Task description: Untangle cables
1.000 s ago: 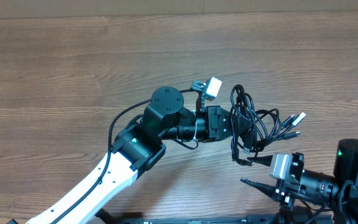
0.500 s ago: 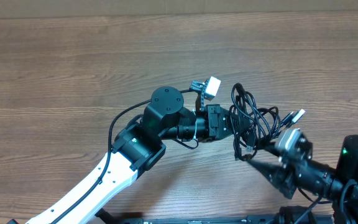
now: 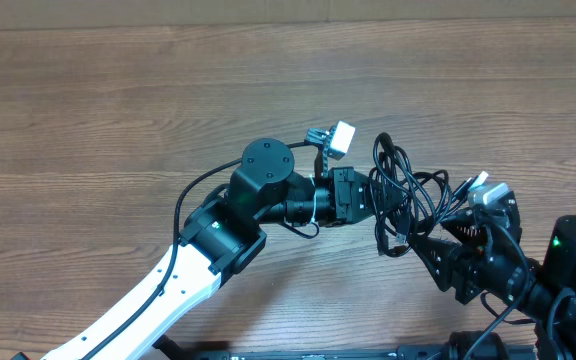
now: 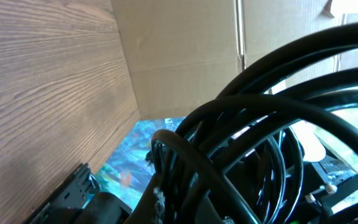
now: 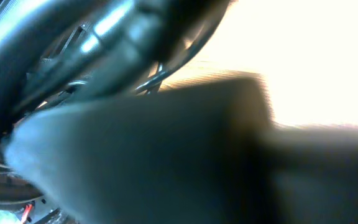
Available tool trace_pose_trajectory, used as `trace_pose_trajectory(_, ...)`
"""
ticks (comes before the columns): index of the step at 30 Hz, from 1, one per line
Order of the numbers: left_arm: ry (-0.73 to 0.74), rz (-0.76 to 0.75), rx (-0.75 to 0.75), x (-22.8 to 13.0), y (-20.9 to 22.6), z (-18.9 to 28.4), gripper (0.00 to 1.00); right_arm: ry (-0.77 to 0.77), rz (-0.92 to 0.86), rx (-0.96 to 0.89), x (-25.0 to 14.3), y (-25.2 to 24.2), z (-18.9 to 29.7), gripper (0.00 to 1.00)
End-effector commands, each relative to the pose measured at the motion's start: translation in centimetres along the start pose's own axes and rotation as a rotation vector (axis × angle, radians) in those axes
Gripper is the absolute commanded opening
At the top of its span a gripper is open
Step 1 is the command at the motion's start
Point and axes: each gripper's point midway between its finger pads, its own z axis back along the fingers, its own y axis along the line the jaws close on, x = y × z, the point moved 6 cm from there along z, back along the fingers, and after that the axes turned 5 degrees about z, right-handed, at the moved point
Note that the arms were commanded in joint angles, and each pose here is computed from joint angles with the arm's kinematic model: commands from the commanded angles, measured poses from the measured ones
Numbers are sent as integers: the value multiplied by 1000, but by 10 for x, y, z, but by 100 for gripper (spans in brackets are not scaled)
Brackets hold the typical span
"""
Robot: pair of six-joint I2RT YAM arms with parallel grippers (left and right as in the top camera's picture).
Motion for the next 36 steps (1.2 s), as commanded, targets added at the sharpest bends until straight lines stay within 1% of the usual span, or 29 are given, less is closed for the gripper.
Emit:
trace_pose_trajectory(1, -24, -49, -16, 5, -6, 2, 4, -13, -50, 9, 3, 1, 1, 59)
trace_pose_trajectory(6, -26, -84, -49, 1, -14, -2, 4, -9, -70, 10, 3, 0, 0, 59)
trace_pose_trajectory(8, -30, -92, -56, 0, -16, -3, 4, -5, -104, 11, 4, -2, -2, 59)
trace_pose_trajectory(12, -31, -92, -55, -2, -16, -5, 4, 13, -167, 14, 6, -6, -8, 57)
trace_pose_trajectory(17, -17, -107, -73, -4, -19, -5, 4, 62, -198, -9, 5, -17, -18, 54)
trace_pose_trajectory(19, -3, -115, -85, -5, -22, -5, 4, 102, -240, -74, 0, -28, -22, 52)
trace_pose_trajectory(21, 0, -127, -99, -6, -24, -4, 4, 162, -315, -202, -8, -44, -24, 49)
trace_pose_trajectory(22, -1, -129, -101, -5, -25, -4, 4, 170, -322, -218, -10, -46, -24, 49)
trace_pose_trajectory(25, 7, -152, -128, -5, -30, -3, 4, 223, -375, -354, -19, -60, -22, 49)
trace_pose_trajectory(28, 28, -177, -167, -7, -37, 0, 4, 235, -406, -456, -22, -70, -17, 49)
trace_pose_trajectory(33, 32, -187, -193, -5, -42, 2, 4, 236, -428, -528, -24, -76, -14, 48)
trace_pose_trajectory(36, 30, -188, -193, -4, -42, 4, 4, 236, -428, -529, -24, -76, -14, 48)
